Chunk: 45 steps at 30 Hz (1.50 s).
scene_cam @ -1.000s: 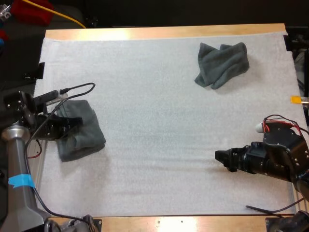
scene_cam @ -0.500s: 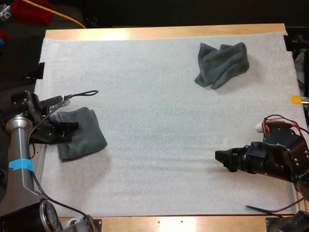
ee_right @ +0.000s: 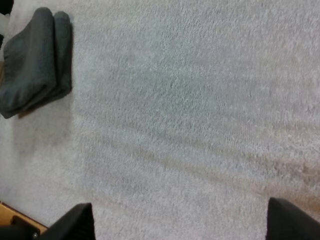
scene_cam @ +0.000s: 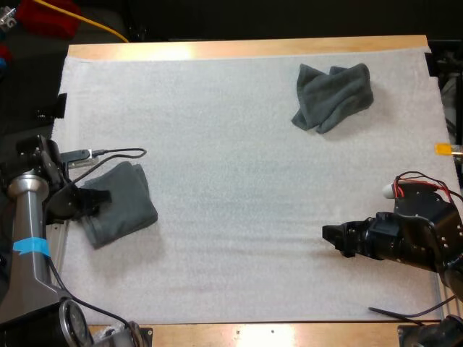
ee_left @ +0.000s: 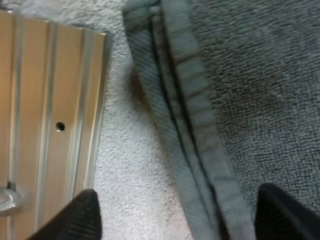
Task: Pick towel from pile, fold and stack
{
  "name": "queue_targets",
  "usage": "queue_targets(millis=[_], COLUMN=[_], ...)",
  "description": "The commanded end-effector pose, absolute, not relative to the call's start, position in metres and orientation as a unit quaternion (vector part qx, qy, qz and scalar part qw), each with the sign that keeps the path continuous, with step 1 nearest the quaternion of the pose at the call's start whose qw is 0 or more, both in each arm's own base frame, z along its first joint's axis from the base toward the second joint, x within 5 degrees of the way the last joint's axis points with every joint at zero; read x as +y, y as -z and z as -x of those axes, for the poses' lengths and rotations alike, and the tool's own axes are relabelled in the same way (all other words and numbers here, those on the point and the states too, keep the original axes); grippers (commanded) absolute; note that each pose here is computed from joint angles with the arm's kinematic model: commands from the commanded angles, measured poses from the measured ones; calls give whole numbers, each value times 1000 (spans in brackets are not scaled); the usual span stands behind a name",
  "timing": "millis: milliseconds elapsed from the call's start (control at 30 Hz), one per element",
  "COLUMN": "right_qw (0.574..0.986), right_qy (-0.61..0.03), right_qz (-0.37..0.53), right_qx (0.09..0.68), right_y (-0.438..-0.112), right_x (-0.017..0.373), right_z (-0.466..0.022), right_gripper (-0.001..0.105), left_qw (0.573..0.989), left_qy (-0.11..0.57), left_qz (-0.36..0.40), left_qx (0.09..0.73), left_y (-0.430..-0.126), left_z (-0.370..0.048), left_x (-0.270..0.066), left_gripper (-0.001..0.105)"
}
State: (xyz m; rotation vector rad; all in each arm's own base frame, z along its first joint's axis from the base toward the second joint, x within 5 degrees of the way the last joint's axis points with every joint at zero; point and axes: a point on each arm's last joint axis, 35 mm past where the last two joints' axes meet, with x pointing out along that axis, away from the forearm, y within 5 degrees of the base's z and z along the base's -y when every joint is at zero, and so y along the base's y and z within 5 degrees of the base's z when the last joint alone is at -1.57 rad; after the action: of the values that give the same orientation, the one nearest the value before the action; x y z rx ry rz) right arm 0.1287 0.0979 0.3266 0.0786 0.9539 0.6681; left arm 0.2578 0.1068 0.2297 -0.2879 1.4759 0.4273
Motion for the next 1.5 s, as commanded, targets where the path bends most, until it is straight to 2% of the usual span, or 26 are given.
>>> queue_targets(millis=[0, 233, 400, 600, 733, 967, 1200, 1467], right_qw=[835, 836, 836, 836, 836, 839, 862, 859], right_qy=[-325, -326, -328, -331, -331, -330, -276, -246], right_qz=[-33, -31, -28, -22, -22, -10, 35, 83], right_qx=[442, 441, 440, 438, 438, 433, 424, 442], right_y=[-329, -329, -329, -329, -329, -329, -325, -312], right_x=[98, 98, 98, 98, 98, 97, 96, 102], right_z=[-128, -128, -128, -128, -128, -128, -135, -149], right_gripper=[67, 67, 67, 67, 67, 67, 67, 67], left_qw=[710, 744, 771, 802, 826, 848, 863, 873], left_qy=[-205, -170, -130, -121, -86, -31, 30, 69], left_qz=[125, 153, 183, 183, 194, 154, 117, 95], left_qx=[662, 627, 596, 556, 522, 506, 491, 473], left_y=[-234, -258, -276, -302, -321, -337, -348, -361], left_z=[-258, -261, -256, -241, -230, -225, -222, -208], left_x=[108, 104, 97, 91, 81, 47, 10, -15], left_gripper=[58, 69, 69, 69, 69, 69, 69, 69])
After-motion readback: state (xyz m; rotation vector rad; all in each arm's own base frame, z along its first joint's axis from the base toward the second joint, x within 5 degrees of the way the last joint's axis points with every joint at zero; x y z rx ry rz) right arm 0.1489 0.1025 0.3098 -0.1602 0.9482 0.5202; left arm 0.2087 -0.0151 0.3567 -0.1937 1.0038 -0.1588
